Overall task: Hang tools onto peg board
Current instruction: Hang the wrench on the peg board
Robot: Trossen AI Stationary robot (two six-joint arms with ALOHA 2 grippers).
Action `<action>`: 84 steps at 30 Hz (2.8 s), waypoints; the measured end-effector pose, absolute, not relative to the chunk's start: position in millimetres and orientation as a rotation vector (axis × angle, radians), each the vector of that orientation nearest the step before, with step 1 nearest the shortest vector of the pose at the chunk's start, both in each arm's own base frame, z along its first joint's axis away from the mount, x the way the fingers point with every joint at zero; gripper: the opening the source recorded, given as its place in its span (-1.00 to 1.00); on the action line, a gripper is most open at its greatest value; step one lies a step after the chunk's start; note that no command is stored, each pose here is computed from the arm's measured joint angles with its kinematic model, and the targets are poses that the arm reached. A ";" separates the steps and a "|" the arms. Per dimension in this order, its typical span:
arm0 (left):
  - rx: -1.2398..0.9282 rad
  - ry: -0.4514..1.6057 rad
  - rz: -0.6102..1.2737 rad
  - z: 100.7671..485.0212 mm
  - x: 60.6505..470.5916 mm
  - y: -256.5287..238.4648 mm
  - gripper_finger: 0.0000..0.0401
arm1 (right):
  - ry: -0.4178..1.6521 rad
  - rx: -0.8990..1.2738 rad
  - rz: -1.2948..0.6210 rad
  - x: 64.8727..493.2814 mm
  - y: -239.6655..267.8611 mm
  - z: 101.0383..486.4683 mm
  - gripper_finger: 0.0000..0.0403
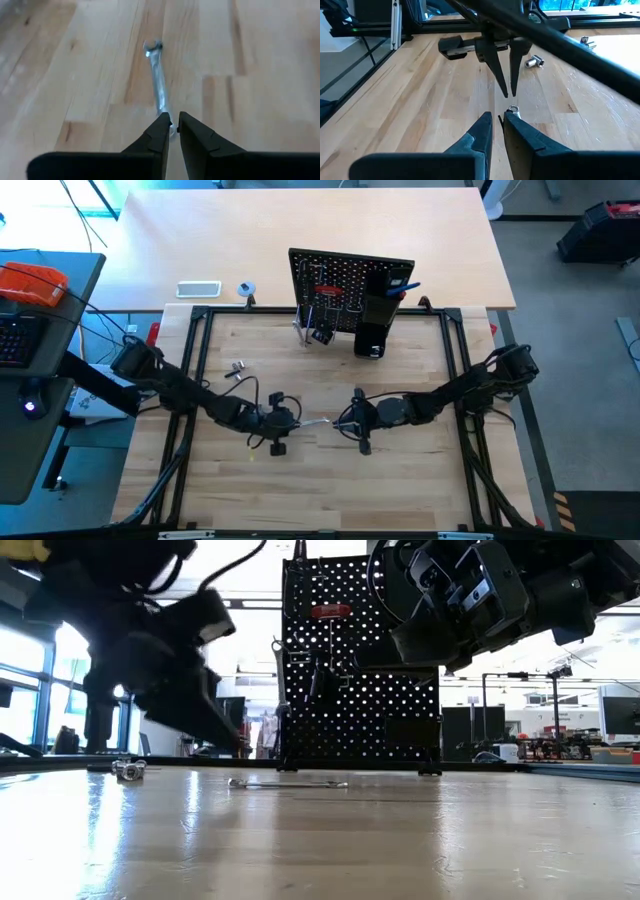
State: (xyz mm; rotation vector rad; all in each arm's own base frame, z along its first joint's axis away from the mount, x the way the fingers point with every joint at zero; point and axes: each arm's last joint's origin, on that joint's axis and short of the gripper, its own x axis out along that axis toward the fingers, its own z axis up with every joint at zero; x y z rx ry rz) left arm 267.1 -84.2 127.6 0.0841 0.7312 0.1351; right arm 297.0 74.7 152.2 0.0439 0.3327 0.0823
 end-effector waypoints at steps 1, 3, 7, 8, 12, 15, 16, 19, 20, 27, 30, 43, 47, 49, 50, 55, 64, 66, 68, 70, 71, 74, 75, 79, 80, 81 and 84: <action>0.082 0.738 0.140 124.2 268.1 -83.6 -0.82 | 0.334 0.044 0.082 297.0 74.7 152.1 -0.79; 0.081 0.750 0.142 118.2 269.8 -83.2 -0.81 | 0.333 0.049 0.081 297.1 74.8 152.3 -0.79; 0.075 0.742 0.151 112.5 272.5 -84.0 -0.82 | 0.333 0.051 0.081 297.1 74.8 152.3 -0.79; 0.073 0.734 0.151 112.8 273.1 -84.2 -0.82 | 0.333 0.051 0.081 297.1 74.8 152.2 -0.79; 0.085 0.727 0.179 113.0 273.1 -83.3 -0.82 | 0.334 0.048 0.082 297.1 74.8 152.2 -0.79; 0.092 0.724 0.182 113.2 273.2 -83.2 -0.82 | 0.333 0.041 0.083 297.1 74.8 152.2 -0.79; 0.093 0.727 0.183 113.0 273.0 -83.2 -0.82 | 0.333 0.041 0.083 297.1 74.8 152.2 -0.79; 0.094 0.740 0.187 112.1 272.1 -82.6 -0.82 | 0.333 0.042 0.083 297.1 74.8 152.2 -0.79; 0.096 0.742 0.190 111.9 271.9 -82.4 -0.82 | 0.333 0.042 0.083 297.1 74.8 152.2 -0.79; 0.017 0.709 0.210 100.3 259.8 -74.9 -0.82 | 0.333 0.041 0.083 297.1 74.8 152.2 -0.79; -0.025 0.664 0.211 96.3 253.9 -71.6 -0.82 | 0.333 0.041 0.083 297.1 74.8 152.2 -0.79; 0.000 0.640 0.190 96.2 252.7 -71.4 -0.82 | 0.331 0.038 0.055 297.1 74.0 152.3 -0.79; 0.005 0.652 0.193 95.3 252.2 -70.6 -0.82 | 0.332 0.046 0.054 297.0 73.9 152.1 -0.79; 0.005 0.652 0.189 95.3 252.2 -70.8 -0.82 | 0.344 0.044 0.051 296.6 73.8 151.1 -0.79; 0.005 0.652 0.189 95.3 252.2 -70.8 -0.82 | 0.351 0.045 0.048 296.4 73.6 150.4 -0.79; 0.007 0.651 0.185 92.2 254.0 -69.7 -0.82 | 0.374 0.044 0.026 295.6 72.8 148.1 -0.79; -0.031 0.640 0.178 75.6 260.2 -70.9 -0.82 | 0.406 0.075 -0.010 295.8 72.1 140.7 -0.79; -0.036 0.632 0.174 75.6 260.8 -71.2 -0.82 | 0.424 0.070 -0.011 296.2 72.2 136.0 -0.79; -0.031 0.634 0.172 75.5 260.8 -71.2 -0.82 | 0.451 0.067 -0.016 296.6 72.4 129.1 -0.76; -0.025 0.635 0.170 75.4 260.6 -71.2 -0.82 | 0.471 0.059 -0.028 297.1 72.2 122.7 -0.67; -0.025 0.636 0.170 75.3 260.5 -71.2 -0.82 | 0.476 0.058 -0.045 297.4 71.8 120.0 -0.61; -0.025 0.641 0.169 74.8 260.1 -71.1 -0.82 | 0.496 0.077 -0.108 297.6 70.4 112.0 -0.36; -0.025 0.641 0.169 74.7 260.1 -71.1 -0.82 | 0.503 0.085 -0.128 297.4 69.9 109.8 -0.27; -0.025 0.642 0.169 74.6 260.0 -71.0 -0.82 | 0.549 0.139 -0.152 296.7 65.9 102.0 0.02; -0.024 0.642 0.168 74.5 260.0 -71.1 -0.82 | 0.559 0.162 -0.154 296.9 64.4 100.1 0.06; -0.024 0.642 0.168 74.5 260.0 -71.1 -0.82 | 0.568 0.187 -0.155 297.4 62.4 97.9 0.08; -0.020 0.643 0.167 74.3 259.9 -71.0 -0.82 | 0.575 0.273 -0.140 300.4 57.3 90.9 0.11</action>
